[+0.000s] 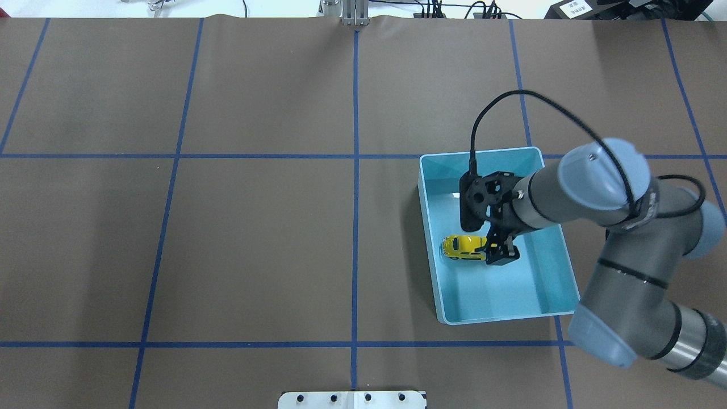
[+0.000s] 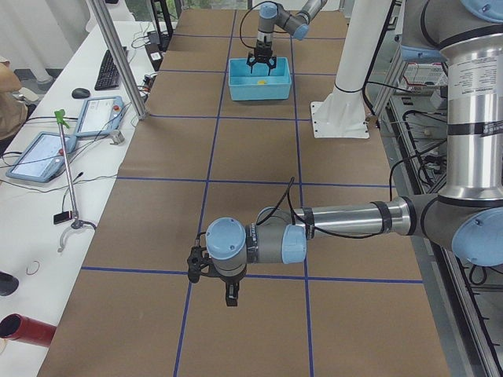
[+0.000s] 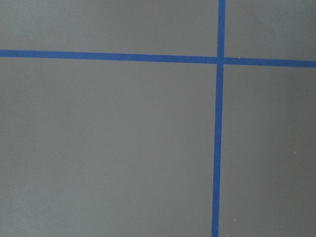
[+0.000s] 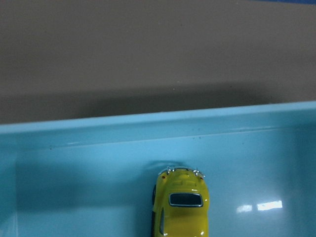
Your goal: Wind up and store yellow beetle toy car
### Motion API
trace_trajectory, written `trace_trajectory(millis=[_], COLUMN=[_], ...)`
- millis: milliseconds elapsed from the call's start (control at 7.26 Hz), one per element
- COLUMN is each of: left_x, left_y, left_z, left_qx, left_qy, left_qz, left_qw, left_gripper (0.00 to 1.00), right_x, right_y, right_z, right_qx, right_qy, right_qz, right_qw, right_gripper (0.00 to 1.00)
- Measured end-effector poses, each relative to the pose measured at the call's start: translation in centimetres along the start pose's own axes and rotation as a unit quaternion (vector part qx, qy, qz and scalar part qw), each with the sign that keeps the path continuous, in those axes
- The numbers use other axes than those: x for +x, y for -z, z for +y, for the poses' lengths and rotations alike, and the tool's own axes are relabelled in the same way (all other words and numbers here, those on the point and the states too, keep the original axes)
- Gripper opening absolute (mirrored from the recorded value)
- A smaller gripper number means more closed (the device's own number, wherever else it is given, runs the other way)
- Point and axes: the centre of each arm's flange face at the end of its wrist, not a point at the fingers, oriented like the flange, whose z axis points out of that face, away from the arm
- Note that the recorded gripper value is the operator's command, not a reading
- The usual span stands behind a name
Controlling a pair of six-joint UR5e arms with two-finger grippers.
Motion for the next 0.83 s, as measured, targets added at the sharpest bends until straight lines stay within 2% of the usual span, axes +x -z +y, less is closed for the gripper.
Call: trace_trajectory(millis=[138,276,413,551,689,827], left_x=[0.0,0.0,0.0,0.0,0.0,0.0], left_y=[0.0,0.0,0.0,0.0,0.0,0.0], left_z=[0.0,0.0,0.0,0.0,0.0,0.0], left_qx=[0.000,0.000,0.000,0.000,0.000,0.000], left_qy=[0.000,0.000,0.000,0.000,0.000,0.000], left_qz=[0.000,0.000,-0.001,-0.001,-0.001,-0.001], left_qw=[1.0000,1.0000,1.0000,1.0000,1.0000,1.0000], left_gripper=[1.00,1.00,1.00,1.00,1.00,1.00], right_x=[3.4,6.7,9.7,12.9,16.2,18.0], right_y=[4.7,9.1,12.4,14.8,16.0,16.1], right_z=[1.2,3.2,6.4,11.4,18.1,24.2], right_qx=[0.017,0.033,0.033,0.006,-0.034,-0.064], right_qy=[-0.066,-0.157,-0.252,-0.356,-0.459,-0.531], right_qz=[0.007,0.016,0.028,0.048,0.066,0.072], right_qw=[0.9977,0.9869,0.9667,0.9331,0.8852,0.8420], right_gripper=[1.00,1.00,1.00,1.00,1.00,1.00])
